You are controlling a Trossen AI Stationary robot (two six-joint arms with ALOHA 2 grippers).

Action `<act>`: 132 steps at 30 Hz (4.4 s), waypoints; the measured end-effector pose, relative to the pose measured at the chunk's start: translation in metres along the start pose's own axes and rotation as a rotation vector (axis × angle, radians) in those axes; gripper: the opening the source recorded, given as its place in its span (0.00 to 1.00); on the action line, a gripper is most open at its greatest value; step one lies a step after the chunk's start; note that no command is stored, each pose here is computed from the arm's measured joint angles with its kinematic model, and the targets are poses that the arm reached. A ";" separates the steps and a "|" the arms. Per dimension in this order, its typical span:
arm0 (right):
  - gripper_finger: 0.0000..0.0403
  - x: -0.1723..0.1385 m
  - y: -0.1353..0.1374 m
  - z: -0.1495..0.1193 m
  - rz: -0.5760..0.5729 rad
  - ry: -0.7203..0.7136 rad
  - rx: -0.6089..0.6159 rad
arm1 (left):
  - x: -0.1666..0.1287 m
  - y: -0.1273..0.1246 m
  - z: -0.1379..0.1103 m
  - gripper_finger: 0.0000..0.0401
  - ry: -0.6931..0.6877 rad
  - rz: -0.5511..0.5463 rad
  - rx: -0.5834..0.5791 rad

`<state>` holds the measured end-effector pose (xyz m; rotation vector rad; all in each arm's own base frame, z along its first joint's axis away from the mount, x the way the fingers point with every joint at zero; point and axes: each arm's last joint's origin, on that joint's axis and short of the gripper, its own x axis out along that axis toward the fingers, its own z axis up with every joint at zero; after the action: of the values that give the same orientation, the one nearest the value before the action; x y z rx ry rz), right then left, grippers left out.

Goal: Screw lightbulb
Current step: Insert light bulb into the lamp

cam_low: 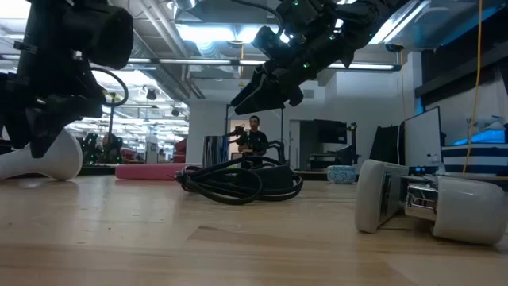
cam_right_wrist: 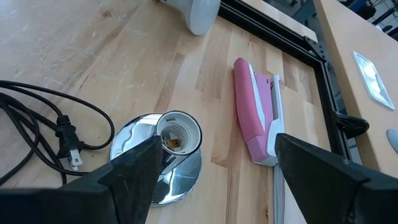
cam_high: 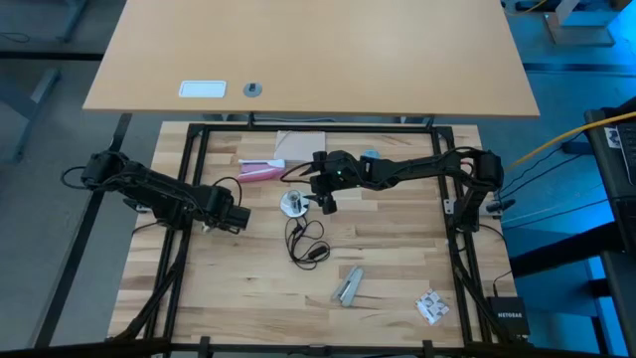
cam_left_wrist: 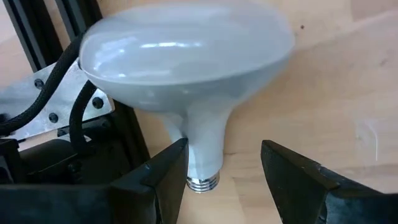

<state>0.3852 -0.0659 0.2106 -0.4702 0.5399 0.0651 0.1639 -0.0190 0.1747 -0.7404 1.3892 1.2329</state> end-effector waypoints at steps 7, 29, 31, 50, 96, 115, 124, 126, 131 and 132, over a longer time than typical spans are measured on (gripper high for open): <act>0.79 0.000 0.000 0.000 0.000 0.000 0.000 | 0.002 0.000 0.009 0.48 0.004 -0.009 -0.055; 0.79 0.000 0.000 -0.001 0.002 0.008 0.000 | -0.007 -0.030 0.012 0.48 -0.184 -0.289 0.196; 0.79 0.000 0.000 -0.001 0.002 0.008 0.000 | -0.010 -0.031 0.012 0.48 -0.212 -0.292 0.207; 0.79 0.000 0.000 -0.001 0.002 0.011 0.000 | -0.040 -0.011 0.024 0.48 -0.322 -0.033 0.311; 0.79 0.000 0.001 -0.001 0.004 0.014 -0.026 | 0.018 -0.031 0.085 0.48 -0.415 -0.427 0.324; 0.79 0.000 0.001 -0.001 0.003 0.013 -0.026 | 0.045 -0.033 0.079 0.48 -0.499 -0.470 0.340; 0.79 0.000 0.001 -0.001 0.004 0.014 -0.026 | 0.043 -0.035 0.079 0.37 -0.479 -0.531 0.346; 0.79 0.000 0.001 -0.001 0.004 0.014 -0.025 | 0.043 -0.036 0.079 0.37 -0.470 -0.543 0.351; 0.79 0.000 0.000 -0.002 -0.007 0.022 -0.026 | 0.043 -0.036 0.079 0.37 -0.448 -0.561 0.300; 0.79 0.000 0.000 -0.002 -0.023 0.032 -0.027 | 0.043 -0.036 0.079 0.37 -0.444 -0.565 0.286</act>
<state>0.3844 -0.0668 0.2091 -0.5048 0.5652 0.0432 0.2118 0.0540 0.1341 -0.5590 0.8765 0.6780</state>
